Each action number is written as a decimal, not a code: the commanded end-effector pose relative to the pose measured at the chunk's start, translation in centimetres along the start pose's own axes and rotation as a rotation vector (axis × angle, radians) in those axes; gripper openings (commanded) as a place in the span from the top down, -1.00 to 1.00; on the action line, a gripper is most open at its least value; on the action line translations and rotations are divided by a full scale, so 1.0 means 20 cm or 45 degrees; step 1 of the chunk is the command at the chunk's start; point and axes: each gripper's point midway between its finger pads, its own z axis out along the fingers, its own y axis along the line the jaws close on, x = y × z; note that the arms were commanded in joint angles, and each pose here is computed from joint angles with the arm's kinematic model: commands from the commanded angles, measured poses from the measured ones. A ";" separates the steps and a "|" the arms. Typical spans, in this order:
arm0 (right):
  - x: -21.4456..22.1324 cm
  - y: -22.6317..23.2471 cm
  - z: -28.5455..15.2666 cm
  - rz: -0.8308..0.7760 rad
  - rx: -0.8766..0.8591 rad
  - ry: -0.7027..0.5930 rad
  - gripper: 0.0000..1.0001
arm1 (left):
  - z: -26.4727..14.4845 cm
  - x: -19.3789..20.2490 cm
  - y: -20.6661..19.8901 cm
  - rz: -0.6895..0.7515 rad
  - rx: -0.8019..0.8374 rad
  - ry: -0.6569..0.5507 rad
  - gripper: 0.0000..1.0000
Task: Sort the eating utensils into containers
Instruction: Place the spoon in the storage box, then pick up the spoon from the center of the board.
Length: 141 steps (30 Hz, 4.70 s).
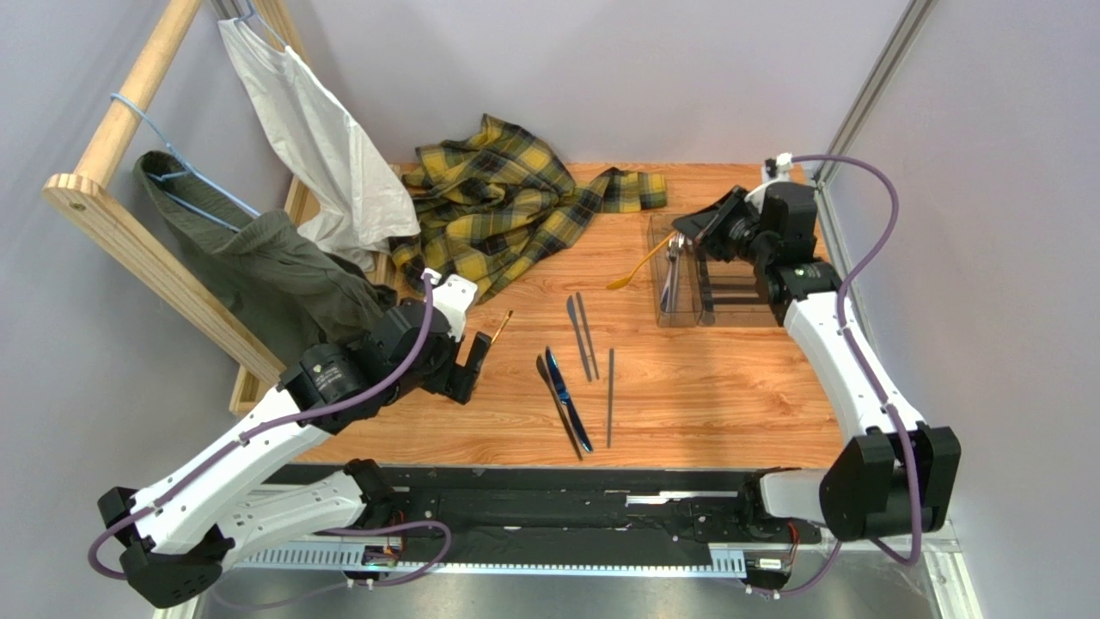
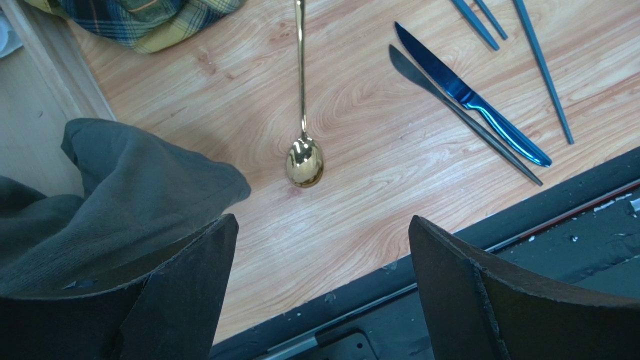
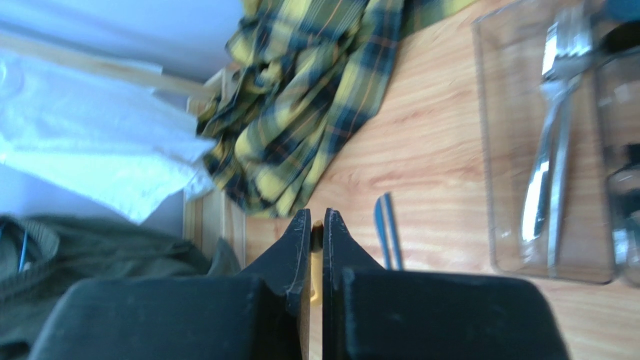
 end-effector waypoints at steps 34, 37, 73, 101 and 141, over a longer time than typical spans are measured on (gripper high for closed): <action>-0.93 -1.03 0.26 0.436 0.438 -0.393 1.00 | -0.02 -0.03 0.01 0.015 0.007 -0.069 -0.89; -0.98 -1.05 0.29 0.436 0.453 -0.411 1.00 | -0.02 -0.03 0.01 0.016 0.012 -0.072 -0.89; -0.83 -1.28 0.50 0.351 0.583 -0.255 0.19 | -0.02 -0.03 -0.01 0.020 0.043 -0.086 -0.90; -0.69 -0.25 0.14 0.200 0.142 -0.455 -0.68 | 0.02 -0.01 0.00 0.029 -0.001 -0.042 -0.92; 0.78 -0.31 -0.42 -0.027 -0.060 0.220 -0.61 | 0.38 0.00 -0.13 0.025 -0.063 0.198 -0.94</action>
